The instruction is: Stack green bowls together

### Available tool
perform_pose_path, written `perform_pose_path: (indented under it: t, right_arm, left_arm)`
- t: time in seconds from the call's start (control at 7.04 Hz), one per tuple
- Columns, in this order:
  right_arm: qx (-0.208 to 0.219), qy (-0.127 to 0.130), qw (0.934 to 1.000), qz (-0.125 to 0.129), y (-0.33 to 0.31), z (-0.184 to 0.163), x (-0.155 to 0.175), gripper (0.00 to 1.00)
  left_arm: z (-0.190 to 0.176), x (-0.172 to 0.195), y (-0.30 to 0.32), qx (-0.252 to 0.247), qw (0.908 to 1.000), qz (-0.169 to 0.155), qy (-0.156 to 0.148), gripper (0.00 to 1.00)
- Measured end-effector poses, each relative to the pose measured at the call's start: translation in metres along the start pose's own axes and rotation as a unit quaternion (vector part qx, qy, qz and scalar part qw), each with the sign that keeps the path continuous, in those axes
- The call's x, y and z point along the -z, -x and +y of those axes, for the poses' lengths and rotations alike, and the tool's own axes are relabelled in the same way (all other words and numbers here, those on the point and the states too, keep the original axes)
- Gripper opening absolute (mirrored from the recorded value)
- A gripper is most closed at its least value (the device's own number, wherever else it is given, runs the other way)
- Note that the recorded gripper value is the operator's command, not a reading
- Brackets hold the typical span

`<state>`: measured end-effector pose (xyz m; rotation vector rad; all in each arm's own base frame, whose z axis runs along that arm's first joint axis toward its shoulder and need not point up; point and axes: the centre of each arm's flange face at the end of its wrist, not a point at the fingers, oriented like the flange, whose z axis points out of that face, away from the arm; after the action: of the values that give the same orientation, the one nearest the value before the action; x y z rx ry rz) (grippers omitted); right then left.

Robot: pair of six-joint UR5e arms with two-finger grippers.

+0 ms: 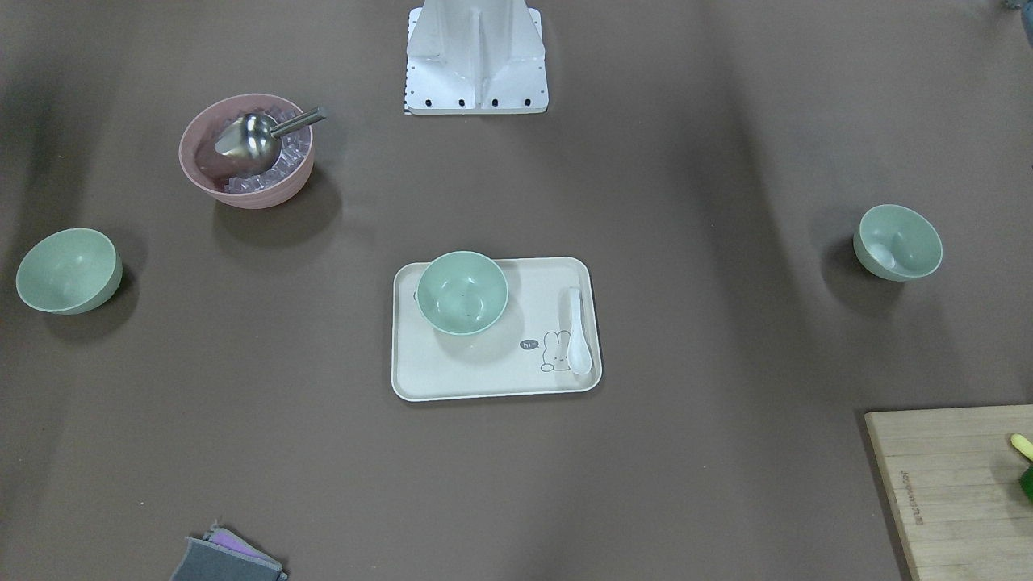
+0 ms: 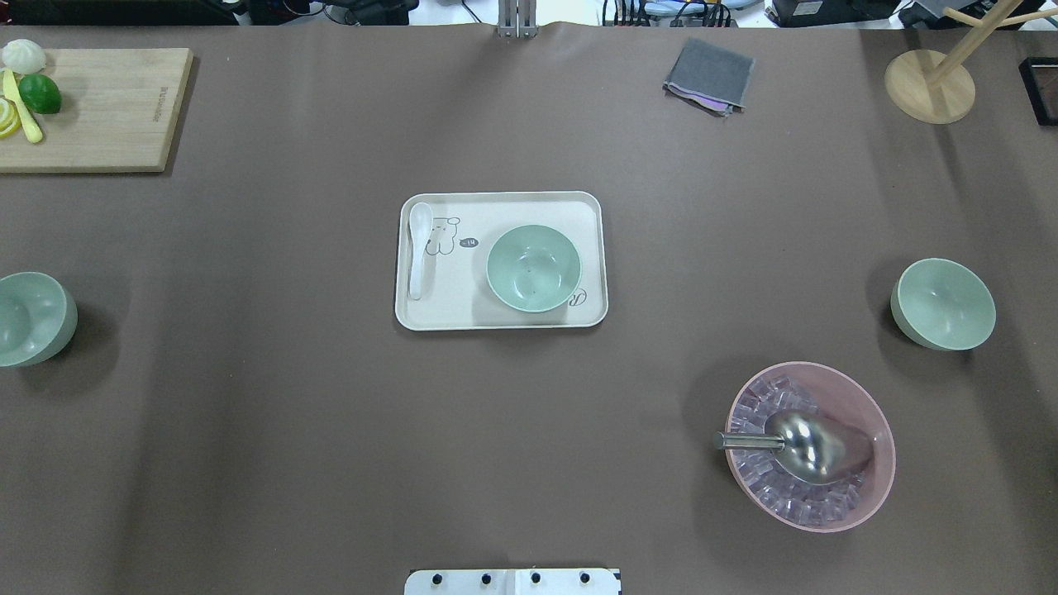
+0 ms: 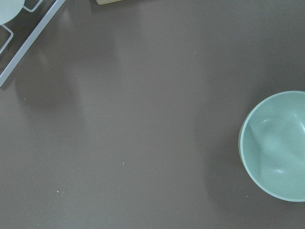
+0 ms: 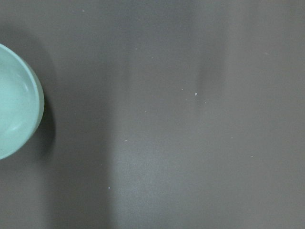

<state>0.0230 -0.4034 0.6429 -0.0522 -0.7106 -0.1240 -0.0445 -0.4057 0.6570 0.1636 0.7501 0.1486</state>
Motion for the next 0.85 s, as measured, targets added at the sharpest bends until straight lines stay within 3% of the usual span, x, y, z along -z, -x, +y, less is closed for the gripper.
perform_pose_path:
  t: [0.57,0.85]
  right_arm:
    - [0.004,-0.004,1.0,0.0,0.003,-0.002,0.004,1.0]
    - [0.024,-0.028,0.9993,0.001,0.021,-0.017,0.025,1.0]
  left_arm:
    - [-0.001,0.001,0.0,-0.001,1.0,-0.001,-0.001,0.98]
    - [-0.02,0.007,-0.005,-0.011,0.9999,-0.002,-0.012,0.98]
